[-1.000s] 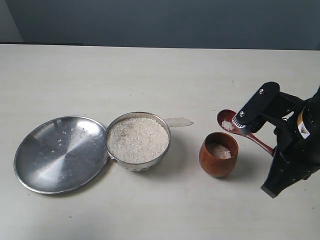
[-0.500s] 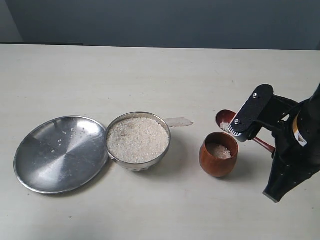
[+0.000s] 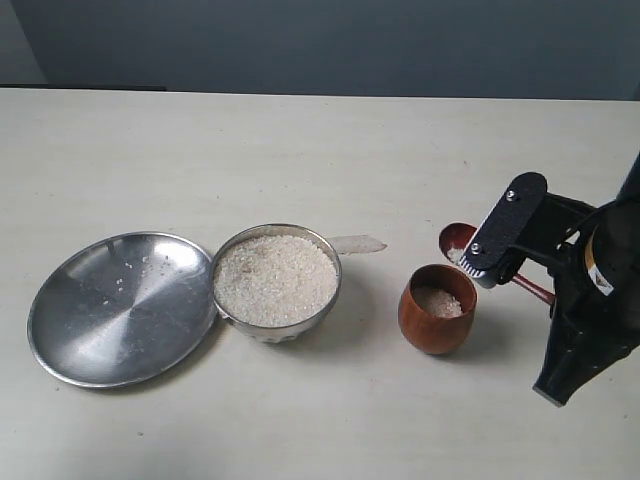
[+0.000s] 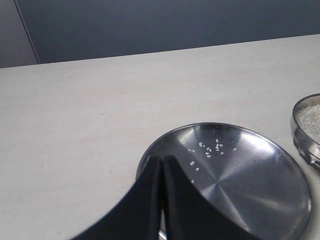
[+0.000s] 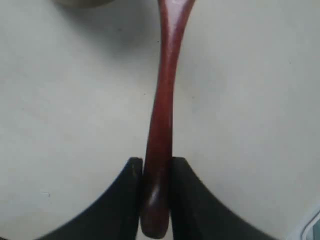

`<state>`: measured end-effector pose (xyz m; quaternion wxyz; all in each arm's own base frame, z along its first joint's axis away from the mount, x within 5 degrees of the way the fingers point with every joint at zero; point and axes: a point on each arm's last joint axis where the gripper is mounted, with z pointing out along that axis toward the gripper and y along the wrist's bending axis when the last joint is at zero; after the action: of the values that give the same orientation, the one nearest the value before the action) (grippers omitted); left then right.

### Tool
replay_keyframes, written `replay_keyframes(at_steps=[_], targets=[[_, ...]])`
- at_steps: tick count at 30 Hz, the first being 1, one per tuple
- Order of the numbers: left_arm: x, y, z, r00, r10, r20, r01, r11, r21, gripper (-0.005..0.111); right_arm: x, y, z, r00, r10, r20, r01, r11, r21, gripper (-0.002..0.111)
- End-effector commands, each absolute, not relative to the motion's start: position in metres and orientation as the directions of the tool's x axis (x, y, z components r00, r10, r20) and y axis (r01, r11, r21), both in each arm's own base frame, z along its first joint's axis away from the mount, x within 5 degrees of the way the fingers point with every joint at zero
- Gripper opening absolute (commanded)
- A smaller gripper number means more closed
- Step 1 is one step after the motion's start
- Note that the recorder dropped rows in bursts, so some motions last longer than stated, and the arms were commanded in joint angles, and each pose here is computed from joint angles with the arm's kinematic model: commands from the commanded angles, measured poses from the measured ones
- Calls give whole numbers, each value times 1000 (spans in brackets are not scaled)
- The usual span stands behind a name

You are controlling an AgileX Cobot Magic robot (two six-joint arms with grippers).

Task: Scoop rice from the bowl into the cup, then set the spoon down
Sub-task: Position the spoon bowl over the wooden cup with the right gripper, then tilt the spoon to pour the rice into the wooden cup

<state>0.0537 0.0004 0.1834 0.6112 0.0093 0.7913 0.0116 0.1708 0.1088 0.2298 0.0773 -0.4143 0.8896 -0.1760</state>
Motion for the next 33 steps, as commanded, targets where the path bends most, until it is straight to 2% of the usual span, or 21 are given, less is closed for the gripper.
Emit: replay_keyframes(at_steps=[1, 24, 27, 33], targets=[[54, 0, 183, -245, 19, -969, -1, 1000, 20, 0, 172, 109, 224, -642, -765, 61, -721, 574, -388, -1], [54, 0, 183, -245, 19, -969, -1, 1000, 20, 0, 175, 109, 225, -576, -812, 91, -757, 488, -435, -1], [54, 0, 183, -245, 19, -969, -1, 1000, 20, 0, 169, 117, 227, -509, -851, 127, -786, 399, -473, -1], [54, 0, 183, -245, 19, -969, -1, 1000, 20, 0, 170, 121, 215, -493, -831, 258, -812, 333, -480, -1]])
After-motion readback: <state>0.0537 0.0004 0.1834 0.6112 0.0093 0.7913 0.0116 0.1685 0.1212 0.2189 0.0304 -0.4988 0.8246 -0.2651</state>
